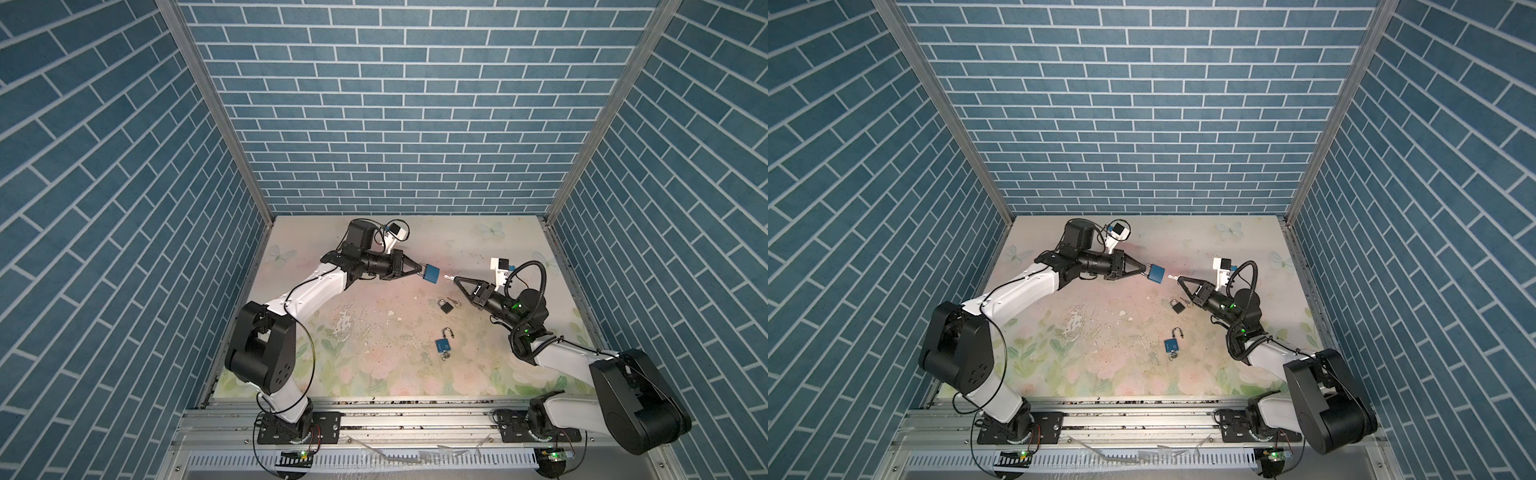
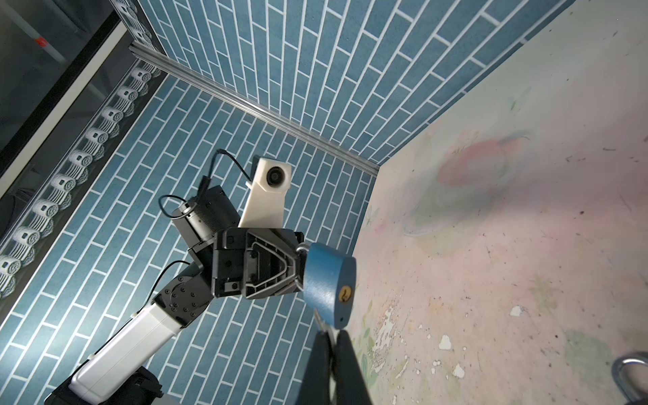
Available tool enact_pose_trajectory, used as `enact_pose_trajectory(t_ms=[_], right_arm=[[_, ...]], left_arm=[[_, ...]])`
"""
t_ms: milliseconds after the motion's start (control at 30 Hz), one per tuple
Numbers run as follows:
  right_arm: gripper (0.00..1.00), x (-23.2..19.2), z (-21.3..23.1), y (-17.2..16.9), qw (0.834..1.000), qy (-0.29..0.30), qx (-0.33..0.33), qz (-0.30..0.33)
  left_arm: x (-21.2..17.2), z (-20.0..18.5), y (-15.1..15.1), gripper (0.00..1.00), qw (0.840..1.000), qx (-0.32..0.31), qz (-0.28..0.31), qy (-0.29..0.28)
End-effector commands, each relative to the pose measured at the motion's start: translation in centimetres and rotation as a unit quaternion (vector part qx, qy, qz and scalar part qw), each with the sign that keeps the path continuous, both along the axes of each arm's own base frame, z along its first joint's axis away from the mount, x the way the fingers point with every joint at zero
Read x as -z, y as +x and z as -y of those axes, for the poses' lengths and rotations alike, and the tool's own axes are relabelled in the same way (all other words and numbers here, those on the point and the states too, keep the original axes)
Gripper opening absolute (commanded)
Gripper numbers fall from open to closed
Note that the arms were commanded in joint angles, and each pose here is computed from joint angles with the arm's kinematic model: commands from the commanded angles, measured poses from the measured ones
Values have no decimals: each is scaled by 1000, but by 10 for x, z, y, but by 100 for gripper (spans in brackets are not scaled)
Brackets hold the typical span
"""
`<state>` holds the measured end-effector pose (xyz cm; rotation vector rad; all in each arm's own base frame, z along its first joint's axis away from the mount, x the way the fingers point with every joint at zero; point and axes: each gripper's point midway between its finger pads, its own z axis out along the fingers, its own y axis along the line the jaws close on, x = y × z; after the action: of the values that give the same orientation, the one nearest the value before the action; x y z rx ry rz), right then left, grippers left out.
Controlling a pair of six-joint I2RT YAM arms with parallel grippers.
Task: Lock with the key
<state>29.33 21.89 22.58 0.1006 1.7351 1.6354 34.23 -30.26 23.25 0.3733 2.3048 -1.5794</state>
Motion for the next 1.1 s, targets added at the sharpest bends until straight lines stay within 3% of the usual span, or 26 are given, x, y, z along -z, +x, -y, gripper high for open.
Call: enact_pose_trajectory(t_ms=[0, 300, 433, 600, 867, 1067], right_arm=[[0, -10, 8, 2, 999, 9, 19, 34], [0, 11, 13, 8, 999, -19, 28, 3], [0, 36, 16, 9, 995, -86, 38, -41], [0, 75, 25, 2, 974, -190, 36, -119], [0, 100, 20, -5, 966, -205, 4, -160], [0, 99, 19, -4, 963, -216, -3, -160]], left_arm=[[5, -9, 1, 0, 1000, 8, 10, 9], [45, -37, 2, 0, 997, 21, -29, 62], [66, -45, -6, 0, 992, 45, -38, 110], [94, -60, -5, 0, 982, 64, -55, 171], [122, -70, -6, 0, 971, 111, -47, 209], [131, -74, -2, 0, 972, 125, -54, 191]])
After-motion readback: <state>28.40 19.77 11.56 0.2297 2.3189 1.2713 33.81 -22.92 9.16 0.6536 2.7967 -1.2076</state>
